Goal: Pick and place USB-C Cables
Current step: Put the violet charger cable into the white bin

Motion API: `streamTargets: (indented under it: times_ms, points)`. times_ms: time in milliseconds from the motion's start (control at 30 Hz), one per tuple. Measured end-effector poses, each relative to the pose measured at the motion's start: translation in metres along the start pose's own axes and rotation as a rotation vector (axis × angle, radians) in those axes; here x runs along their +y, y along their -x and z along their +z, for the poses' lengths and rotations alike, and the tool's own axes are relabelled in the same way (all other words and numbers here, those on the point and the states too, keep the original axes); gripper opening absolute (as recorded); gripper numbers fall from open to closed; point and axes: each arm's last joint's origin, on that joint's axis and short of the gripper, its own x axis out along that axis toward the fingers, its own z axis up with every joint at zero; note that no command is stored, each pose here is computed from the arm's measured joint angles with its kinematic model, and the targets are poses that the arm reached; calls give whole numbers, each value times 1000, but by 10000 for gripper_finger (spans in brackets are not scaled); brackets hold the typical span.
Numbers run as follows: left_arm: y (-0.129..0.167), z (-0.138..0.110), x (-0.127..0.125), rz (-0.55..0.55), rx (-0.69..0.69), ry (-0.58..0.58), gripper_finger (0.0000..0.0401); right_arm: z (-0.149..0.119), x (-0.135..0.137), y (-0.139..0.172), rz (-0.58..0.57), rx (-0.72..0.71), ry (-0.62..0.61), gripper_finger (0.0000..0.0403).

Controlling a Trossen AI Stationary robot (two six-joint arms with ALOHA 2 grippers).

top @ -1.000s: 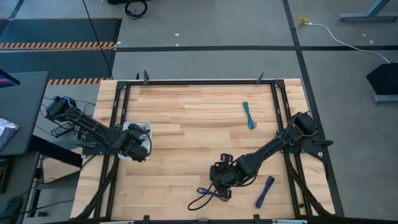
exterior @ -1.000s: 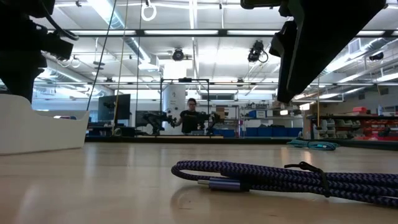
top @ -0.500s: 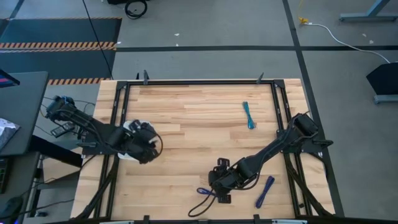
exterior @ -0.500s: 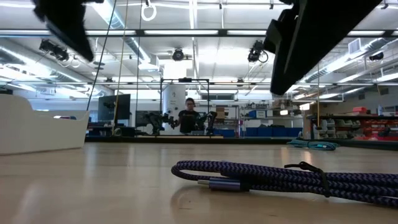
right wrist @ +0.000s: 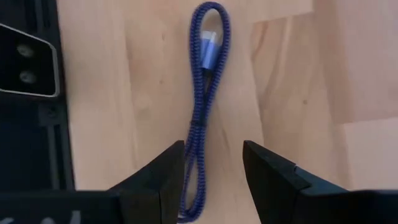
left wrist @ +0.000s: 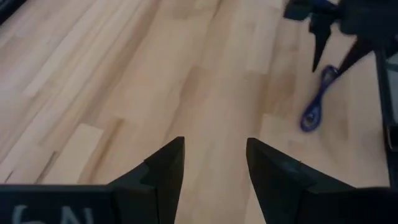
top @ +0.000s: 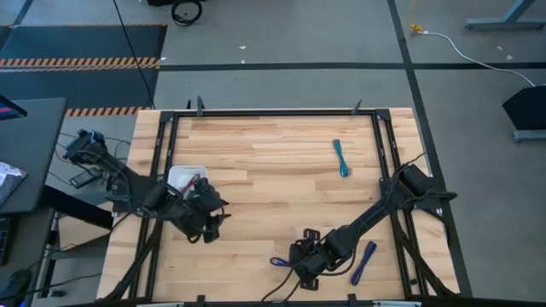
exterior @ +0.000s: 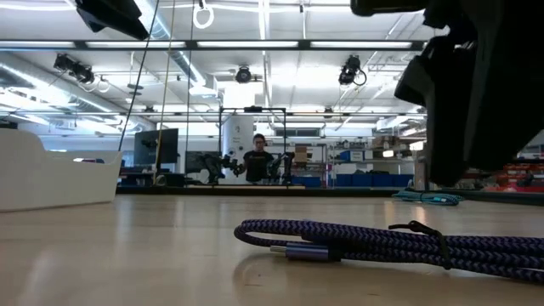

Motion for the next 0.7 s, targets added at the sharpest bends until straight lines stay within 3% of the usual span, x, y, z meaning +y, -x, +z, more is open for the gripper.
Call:
streamTargets:
  times_ms: [300, 700]
  points:
    - [-12, -8, -21, -34, -3, -46, 181, -6, 11, -13, 23, -30, 36, 168]
    - [-45, -23, -41, 8, 40, -73, 181, -21, 8, -23, -3, -26, 60, 168]
